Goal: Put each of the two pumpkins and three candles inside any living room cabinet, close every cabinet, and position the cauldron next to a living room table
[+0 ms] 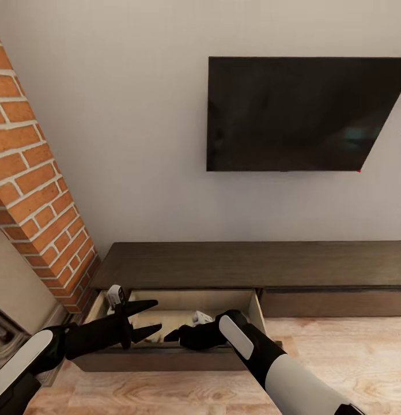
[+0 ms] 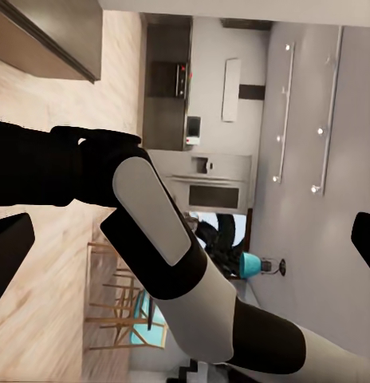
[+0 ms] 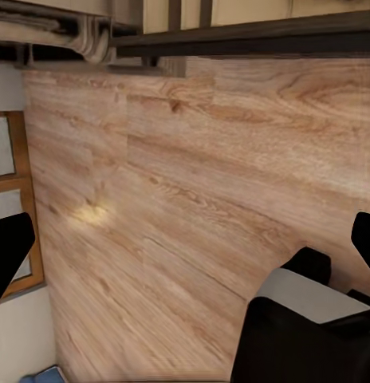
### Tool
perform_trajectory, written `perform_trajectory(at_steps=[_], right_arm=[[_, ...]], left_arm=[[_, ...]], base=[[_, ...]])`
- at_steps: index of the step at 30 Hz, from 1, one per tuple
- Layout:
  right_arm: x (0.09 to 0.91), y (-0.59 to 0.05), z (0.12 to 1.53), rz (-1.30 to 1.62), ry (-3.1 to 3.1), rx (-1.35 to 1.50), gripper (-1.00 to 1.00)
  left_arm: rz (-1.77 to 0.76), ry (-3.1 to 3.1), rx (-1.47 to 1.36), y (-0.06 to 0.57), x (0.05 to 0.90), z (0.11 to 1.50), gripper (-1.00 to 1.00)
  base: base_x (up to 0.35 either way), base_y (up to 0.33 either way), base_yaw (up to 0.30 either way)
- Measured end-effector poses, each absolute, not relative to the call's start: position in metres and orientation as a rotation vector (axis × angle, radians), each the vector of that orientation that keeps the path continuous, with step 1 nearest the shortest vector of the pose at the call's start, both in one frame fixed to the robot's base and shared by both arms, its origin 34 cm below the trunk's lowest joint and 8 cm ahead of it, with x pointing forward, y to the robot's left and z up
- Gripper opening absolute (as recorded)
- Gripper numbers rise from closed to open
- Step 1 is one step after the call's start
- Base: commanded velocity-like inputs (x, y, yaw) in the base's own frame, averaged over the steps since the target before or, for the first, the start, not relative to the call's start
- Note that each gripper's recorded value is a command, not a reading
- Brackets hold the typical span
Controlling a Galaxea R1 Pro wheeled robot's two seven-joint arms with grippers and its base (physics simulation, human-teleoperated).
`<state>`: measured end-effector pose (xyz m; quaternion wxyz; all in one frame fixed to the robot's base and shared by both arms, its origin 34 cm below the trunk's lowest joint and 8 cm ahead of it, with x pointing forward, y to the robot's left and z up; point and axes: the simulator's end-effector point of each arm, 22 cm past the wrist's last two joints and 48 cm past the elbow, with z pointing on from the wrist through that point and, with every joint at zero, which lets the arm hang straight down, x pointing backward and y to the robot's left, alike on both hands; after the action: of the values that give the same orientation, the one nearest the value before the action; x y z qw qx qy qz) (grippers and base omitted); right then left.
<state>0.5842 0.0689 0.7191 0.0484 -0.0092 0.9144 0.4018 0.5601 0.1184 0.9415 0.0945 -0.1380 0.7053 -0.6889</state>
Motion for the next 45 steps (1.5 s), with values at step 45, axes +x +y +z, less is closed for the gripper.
perform_trajectory(at_steps=[45], right_arm=[[0.58,0.067,0.773,1.227,2.788,-0.021,1.0]], left_arm=[[-2.037,2.097,-0.409,0.118,0.556,0.995,1.0]], base=[[-0.182,0.0,-0.004]])
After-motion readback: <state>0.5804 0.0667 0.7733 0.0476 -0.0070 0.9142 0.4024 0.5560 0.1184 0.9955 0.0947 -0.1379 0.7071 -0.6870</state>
